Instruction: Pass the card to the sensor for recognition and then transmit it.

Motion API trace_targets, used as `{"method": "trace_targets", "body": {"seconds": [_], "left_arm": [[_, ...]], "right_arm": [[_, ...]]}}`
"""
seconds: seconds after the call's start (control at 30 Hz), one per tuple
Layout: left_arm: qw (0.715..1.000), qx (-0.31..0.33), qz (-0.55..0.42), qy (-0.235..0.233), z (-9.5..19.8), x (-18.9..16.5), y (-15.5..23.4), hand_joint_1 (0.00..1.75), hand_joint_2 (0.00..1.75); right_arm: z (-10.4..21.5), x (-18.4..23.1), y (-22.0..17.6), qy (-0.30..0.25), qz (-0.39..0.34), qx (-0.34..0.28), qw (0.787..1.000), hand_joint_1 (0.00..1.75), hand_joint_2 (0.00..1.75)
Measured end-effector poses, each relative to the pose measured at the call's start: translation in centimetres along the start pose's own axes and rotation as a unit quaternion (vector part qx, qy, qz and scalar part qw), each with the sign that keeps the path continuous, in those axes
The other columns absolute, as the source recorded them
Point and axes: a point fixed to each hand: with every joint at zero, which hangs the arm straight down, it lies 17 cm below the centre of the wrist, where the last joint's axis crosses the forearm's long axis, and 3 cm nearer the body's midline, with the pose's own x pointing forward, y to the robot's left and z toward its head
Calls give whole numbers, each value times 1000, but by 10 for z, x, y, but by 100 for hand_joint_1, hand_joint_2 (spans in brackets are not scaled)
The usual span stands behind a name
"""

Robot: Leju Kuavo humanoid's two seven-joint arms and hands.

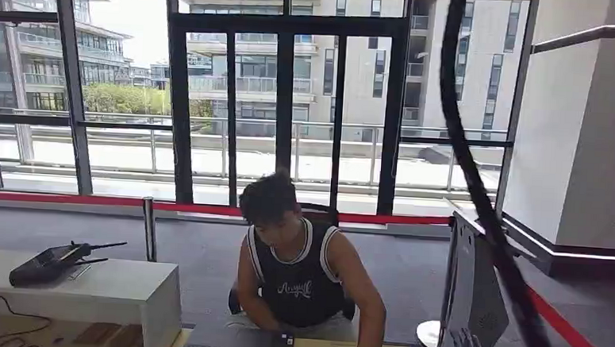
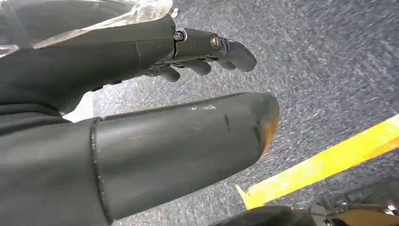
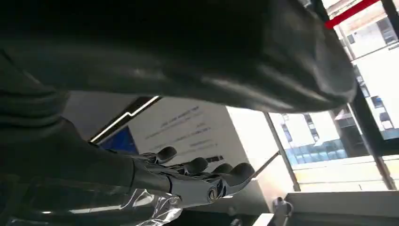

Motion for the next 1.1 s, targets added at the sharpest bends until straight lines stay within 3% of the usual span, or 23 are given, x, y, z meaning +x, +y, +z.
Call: {"method": "trace_targets", "body": {"seconds": [0.23,0.33,0.5,0.7,0.8,0.93,1.03,1.1], "left_arm": [[1000,3,17,12,0,-6,1,0,0],[999,7,29,17,0,-7,2,0,0],[999,7,37,18,1,-6,0,0,0],[999,10,49,20,1,-3,0,0,0],[998,12,55,21,1,-2,1,0,0],[998,12,57,22,1,-1,1,0,0],[998,11,56,19,1,1,1,0,0],[998,8,55,19,2,1,-1,0,0]], "right_arm": [[27,-123,-55,95,-2,-63,993,0,0],[53,-192,-81,156,-14,-92,983,0,0],[109,-293,-110,254,-11,-122,959,0,0],[200,-384,-110,345,65,-89,932,0,0],[286,-432,-97,461,57,-69,883,0,0],[395,-453,-73,566,49,-31,822,0,0],[480,-453,-54,656,22,-15,754,0,0],[538,-441,-33,720,-7,5,694,0,0]]}}
